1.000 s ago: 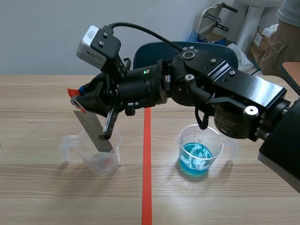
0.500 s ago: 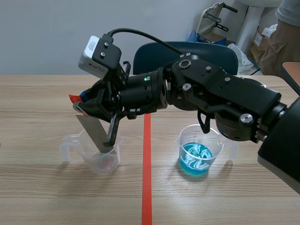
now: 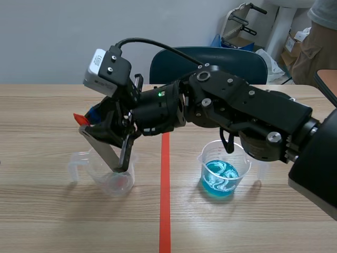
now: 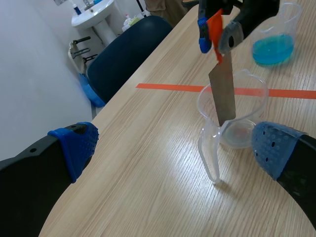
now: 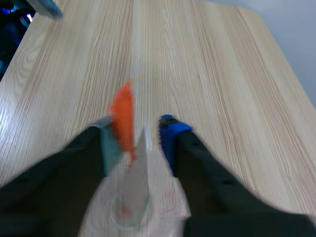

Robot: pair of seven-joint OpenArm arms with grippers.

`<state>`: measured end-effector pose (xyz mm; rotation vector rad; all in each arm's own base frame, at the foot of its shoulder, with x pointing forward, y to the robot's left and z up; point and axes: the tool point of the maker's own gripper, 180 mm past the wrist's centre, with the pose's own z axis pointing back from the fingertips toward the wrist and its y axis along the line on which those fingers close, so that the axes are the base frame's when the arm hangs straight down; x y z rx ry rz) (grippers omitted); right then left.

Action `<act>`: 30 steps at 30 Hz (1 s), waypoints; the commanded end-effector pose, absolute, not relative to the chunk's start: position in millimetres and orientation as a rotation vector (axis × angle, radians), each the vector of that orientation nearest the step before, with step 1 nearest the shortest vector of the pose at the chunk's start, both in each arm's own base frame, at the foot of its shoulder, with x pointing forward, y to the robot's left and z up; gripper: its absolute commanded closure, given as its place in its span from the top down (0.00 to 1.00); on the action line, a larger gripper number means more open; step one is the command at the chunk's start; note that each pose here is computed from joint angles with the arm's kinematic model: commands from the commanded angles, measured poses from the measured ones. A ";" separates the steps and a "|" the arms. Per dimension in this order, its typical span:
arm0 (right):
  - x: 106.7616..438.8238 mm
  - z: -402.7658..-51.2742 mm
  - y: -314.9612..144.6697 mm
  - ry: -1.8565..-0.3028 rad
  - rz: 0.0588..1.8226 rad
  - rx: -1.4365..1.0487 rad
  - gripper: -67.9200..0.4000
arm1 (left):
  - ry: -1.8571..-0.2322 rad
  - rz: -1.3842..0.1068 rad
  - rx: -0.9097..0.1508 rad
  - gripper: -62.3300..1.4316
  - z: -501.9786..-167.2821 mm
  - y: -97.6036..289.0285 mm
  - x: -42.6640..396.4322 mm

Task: Do the redox reaction experiment

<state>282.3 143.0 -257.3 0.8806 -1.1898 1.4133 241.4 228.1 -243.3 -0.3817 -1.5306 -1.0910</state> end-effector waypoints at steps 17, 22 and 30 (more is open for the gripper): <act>282.6 -246.8 150.5 -1.210 1.435 0.888 1.00 | -1.584 -1.070 -0.384 1.00 -235.3 221.0 249.7; 282.6 -246.8 150.5 -1.210 1.435 0.888 1.00 | -1.573 -1.071 -0.377 1.00 -237.2 221.8 250.4; 282.6 -246.8 150.5 -1.210 1.435 0.888 1.00 | -1.573 -1.071 -0.377 1.00 -237.2 221.8 250.4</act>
